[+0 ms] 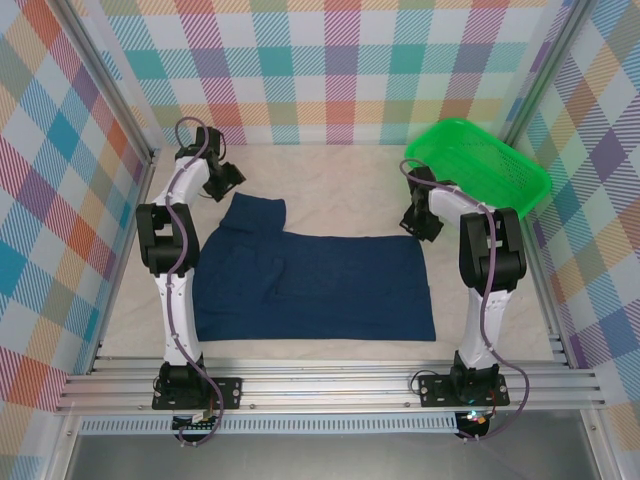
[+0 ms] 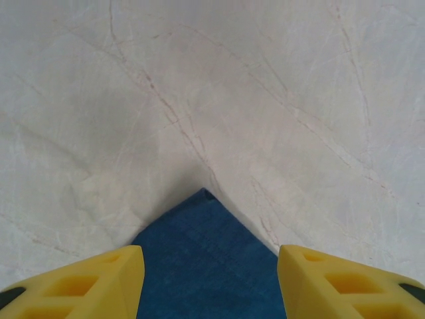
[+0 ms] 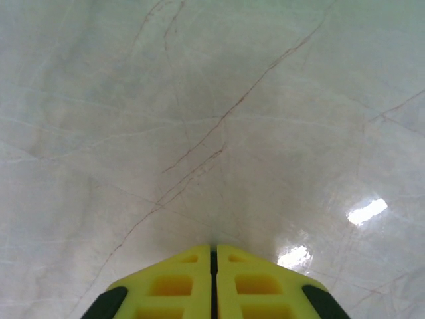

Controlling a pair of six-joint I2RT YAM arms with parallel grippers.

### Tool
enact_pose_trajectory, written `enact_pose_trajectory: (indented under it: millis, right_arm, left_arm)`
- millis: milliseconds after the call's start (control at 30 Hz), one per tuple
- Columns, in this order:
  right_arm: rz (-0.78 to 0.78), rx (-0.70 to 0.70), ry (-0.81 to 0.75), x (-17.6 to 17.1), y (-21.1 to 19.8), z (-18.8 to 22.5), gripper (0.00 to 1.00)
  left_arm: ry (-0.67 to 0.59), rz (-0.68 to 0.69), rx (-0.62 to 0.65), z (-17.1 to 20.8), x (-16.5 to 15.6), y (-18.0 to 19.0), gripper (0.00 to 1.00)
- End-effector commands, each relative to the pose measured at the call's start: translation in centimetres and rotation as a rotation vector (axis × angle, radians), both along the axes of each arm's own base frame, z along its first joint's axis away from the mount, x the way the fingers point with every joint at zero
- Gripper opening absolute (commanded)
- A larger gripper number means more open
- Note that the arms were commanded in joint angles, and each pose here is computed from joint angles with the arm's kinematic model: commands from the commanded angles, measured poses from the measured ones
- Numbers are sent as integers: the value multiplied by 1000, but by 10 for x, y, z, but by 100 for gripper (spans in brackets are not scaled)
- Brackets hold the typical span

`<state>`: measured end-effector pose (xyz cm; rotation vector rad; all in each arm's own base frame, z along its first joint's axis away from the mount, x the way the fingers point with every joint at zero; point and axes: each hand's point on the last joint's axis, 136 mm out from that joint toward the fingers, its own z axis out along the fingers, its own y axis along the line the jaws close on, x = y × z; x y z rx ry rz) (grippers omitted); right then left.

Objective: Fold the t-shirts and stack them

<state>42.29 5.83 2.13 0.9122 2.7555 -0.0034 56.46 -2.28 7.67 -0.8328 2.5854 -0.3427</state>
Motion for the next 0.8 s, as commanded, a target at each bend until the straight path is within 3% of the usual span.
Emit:
enact_pose_trajectory:
  millis: [0, 400, 767]
  right_arm:
    - [4, -9, 20, -4, -2, 6, 1]
    - [77, 51, 30, -6, 19, 14, 0]
    - [118, 88, 27, -12, 26, 17, 0]
  left_arm:
    - [-9, -52, 22, -10, 5, -12, 56]
    - [41, 5, 213, -33, 5, 7, 58]
    - [61, -22, 195, -52, 14, 2, 51]
